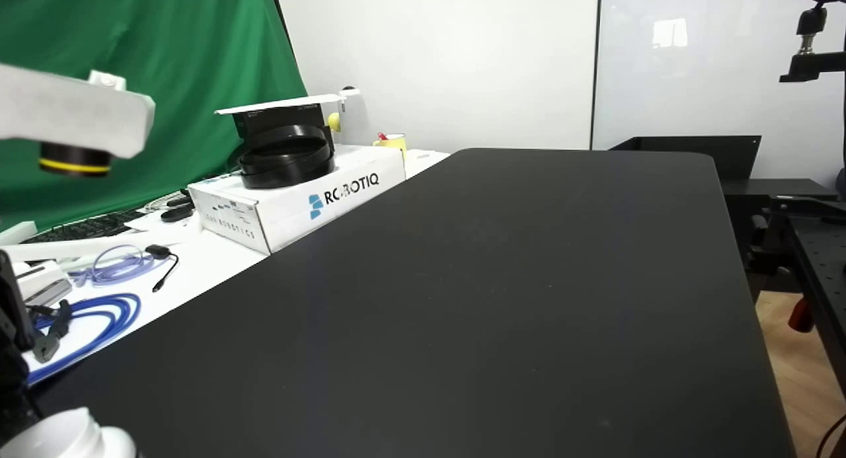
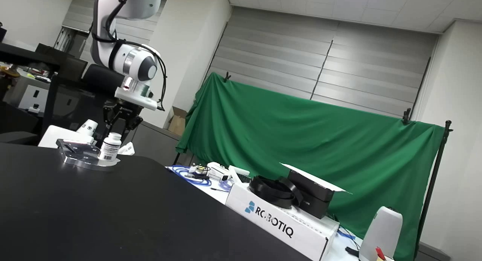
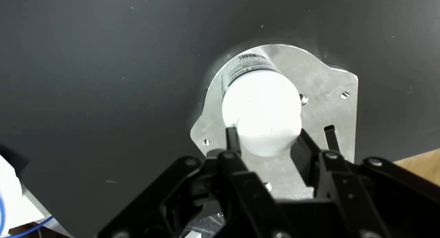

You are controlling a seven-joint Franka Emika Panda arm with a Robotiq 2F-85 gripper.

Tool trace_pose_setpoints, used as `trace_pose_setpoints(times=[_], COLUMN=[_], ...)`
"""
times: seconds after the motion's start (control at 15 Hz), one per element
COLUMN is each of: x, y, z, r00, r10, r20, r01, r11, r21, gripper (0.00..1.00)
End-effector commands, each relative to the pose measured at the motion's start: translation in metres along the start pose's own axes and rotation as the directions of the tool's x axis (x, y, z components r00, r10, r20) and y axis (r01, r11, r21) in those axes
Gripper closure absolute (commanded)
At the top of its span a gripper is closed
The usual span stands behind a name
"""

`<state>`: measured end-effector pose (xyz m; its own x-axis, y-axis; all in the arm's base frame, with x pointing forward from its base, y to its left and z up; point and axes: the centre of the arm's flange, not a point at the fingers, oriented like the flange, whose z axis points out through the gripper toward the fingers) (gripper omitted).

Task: Move the bottle from right to left

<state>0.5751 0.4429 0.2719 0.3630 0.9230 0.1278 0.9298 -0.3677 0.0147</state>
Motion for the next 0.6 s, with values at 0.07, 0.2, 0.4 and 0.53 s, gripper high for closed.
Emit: trace_pose_setpoints(times=[0.07,0.2,0.4,0.53], x=[0.018,0.019,0.019,0.019], y=[0.002,0.002,0.003,0.004], z=[0.004,0.007,0.012,0.014], r00=[1.000,1.000,1.000,1.000], r10=[-0.024,-0.027,-0.025,-0.023], r20=[0.004,0.010,0.016,0.020], r01=[0.024,0.027,0.025,0.023], r11=[1.000,0.999,0.999,0.999], r21=[0.014,0.020,0.027,0.028], gripper=[0.83,0.83,0.83,0.83])
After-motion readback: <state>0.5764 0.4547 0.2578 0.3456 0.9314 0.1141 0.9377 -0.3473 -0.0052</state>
